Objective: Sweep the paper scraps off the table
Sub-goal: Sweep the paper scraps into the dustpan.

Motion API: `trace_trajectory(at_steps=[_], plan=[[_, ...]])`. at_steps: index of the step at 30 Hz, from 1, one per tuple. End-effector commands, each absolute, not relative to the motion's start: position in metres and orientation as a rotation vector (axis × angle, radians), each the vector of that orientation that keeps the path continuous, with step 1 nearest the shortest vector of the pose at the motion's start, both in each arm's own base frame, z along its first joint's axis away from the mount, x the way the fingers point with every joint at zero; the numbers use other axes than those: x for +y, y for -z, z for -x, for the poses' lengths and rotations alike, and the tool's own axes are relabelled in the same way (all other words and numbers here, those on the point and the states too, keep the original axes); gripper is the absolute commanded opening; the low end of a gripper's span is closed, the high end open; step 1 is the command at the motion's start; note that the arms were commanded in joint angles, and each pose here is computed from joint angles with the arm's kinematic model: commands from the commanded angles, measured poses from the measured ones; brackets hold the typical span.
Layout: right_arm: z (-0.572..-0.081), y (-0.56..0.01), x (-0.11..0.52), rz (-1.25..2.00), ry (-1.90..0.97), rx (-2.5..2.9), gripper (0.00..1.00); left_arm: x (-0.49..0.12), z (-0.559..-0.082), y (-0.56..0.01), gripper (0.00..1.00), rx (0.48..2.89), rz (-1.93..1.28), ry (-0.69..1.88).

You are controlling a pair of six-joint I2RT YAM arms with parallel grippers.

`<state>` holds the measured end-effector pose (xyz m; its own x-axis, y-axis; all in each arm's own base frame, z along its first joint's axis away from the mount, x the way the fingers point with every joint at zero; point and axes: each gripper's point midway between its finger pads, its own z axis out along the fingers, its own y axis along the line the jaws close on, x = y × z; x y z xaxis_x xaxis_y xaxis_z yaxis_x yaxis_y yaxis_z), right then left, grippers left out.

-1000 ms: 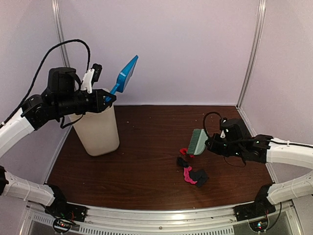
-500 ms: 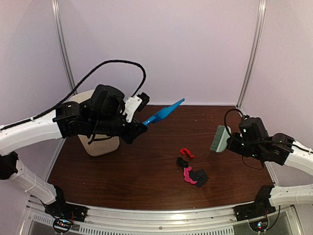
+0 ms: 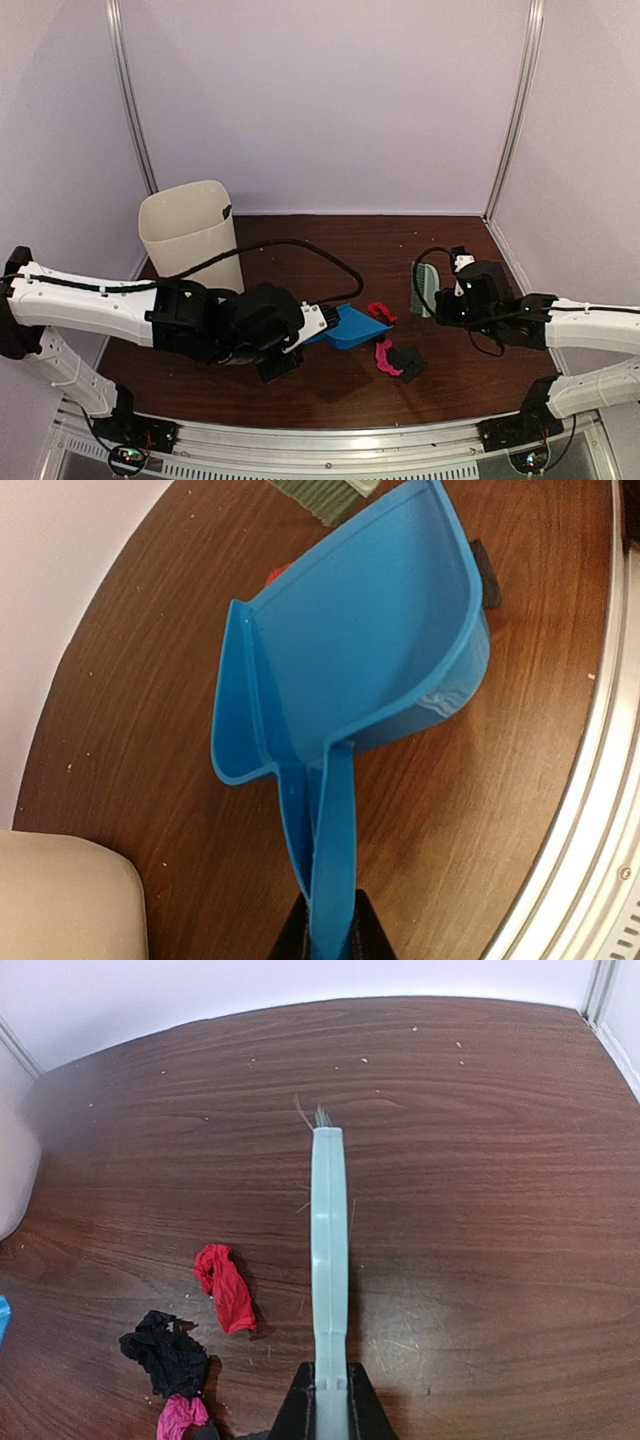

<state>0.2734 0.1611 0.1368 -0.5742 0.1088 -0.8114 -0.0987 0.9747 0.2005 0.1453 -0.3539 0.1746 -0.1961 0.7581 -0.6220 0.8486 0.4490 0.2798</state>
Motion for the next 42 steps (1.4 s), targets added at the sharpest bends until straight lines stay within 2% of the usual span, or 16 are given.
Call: trace_trajectory(at_steps=[1, 9, 18, 29, 42], plan=[[-0.296, -0.161, 0.185, 0.12, -0.316, 2.016, 0.0, -0.337, -0.143, -0.139, 0.0, 1.984, -1.454, -0.086], [-0.308, -0.151, 0.2, 0.239, -0.325, 2.001, 0.0, -0.33, -0.132, -0.107, 0.0, 1.912, -1.655, -0.152], [-0.298, -0.122, 0.225, 0.399, -0.433, 2.045, 0.0, -0.329, -0.135, -0.075, 0.0, 1.78, -1.843, -0.288], [-0.269, -0.103, 0.255, 0.506, -0.705, 2.072, 0.0, -0.336, -0.147, -0.065, 0.0, 1.693, -1.845, -0.366], [-0.24, -0.106, 0.278, 0.532, -0.96, 2.073, 0.0, -0.328, -0.162, -0.044, 0.0, 1.776, -1.823, -0.358]])
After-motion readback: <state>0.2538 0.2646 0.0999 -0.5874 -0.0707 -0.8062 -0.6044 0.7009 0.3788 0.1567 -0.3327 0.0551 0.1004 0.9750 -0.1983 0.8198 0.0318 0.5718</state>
